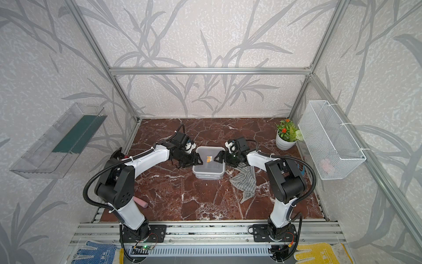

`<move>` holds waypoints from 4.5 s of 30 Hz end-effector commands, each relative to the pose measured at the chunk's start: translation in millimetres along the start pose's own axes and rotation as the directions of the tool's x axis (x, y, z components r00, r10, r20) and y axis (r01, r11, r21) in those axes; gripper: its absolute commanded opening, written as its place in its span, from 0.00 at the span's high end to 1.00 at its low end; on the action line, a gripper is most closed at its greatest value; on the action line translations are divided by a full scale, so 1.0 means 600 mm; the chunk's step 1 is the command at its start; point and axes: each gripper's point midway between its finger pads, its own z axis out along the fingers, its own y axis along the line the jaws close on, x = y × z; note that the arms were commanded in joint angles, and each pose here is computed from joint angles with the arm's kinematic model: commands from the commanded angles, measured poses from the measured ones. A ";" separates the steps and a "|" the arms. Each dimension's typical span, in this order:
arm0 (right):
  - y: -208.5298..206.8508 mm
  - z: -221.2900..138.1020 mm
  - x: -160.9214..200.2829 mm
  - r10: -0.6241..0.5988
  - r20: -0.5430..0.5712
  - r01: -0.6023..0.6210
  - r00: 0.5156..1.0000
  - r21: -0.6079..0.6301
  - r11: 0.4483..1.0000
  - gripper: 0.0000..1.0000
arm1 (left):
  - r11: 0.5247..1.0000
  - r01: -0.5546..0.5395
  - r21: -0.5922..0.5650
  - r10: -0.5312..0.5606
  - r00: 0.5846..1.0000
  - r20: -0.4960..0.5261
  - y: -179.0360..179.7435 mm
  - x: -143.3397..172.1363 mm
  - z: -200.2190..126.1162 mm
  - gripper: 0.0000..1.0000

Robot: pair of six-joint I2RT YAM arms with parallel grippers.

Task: Wipe the insides of the lunch boxes
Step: Adjust the lunch box at the center of the board, then open the fastener of the lunch box.

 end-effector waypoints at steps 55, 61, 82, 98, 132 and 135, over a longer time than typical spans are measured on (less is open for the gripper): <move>0.015 -0.021 0.005 0.167 0.093 -0.101 0.981 -0.490 0.866 0.49 | 0.974 0.101 -0.203 -0.129 0.983 -0.131 0.070 0.053 0.073 0.39; 0.015 -0.018 0.001 0.197 0.093 -0.113 0.976 -0.554 0.825 0.56 | 0.972 0.093 -0.217 -0.126 0.982 -0.141 0.075 0.051 0.077 0.39; 0.022 -0.022 0.024 0.176 0.062 -0.109 0.982 -0.577 0.810 0.88 | 0.971 0.081 -0.226 -0.118 0.981 -0.155 0.074 0.044 0.082 0.39; -0.007 -0.016 0.035 0.178 0.058 -0.140 0.982 -0.398 0.907 1.00 | 0.968 0.080 -0.238 -0.120 0.980 -0.160 0.077 0.049 0.079 0.39; -0.049 -0.099 0.031 0.033 0.089 -0.049 0.995 0.178 0.983 1.00 | 0.967 0.084 -0.242 -0.122 0.981 -0.149 0.076 0.047 0.070 0.39; -0.052 -0.117 0.031 0.009 0.088 -0.031 0.996 0.245 0.969 1.00 | 0.967 0.084 -0.239 -0.121 0.982 -0.145 0.075 0.046 0.068 0.39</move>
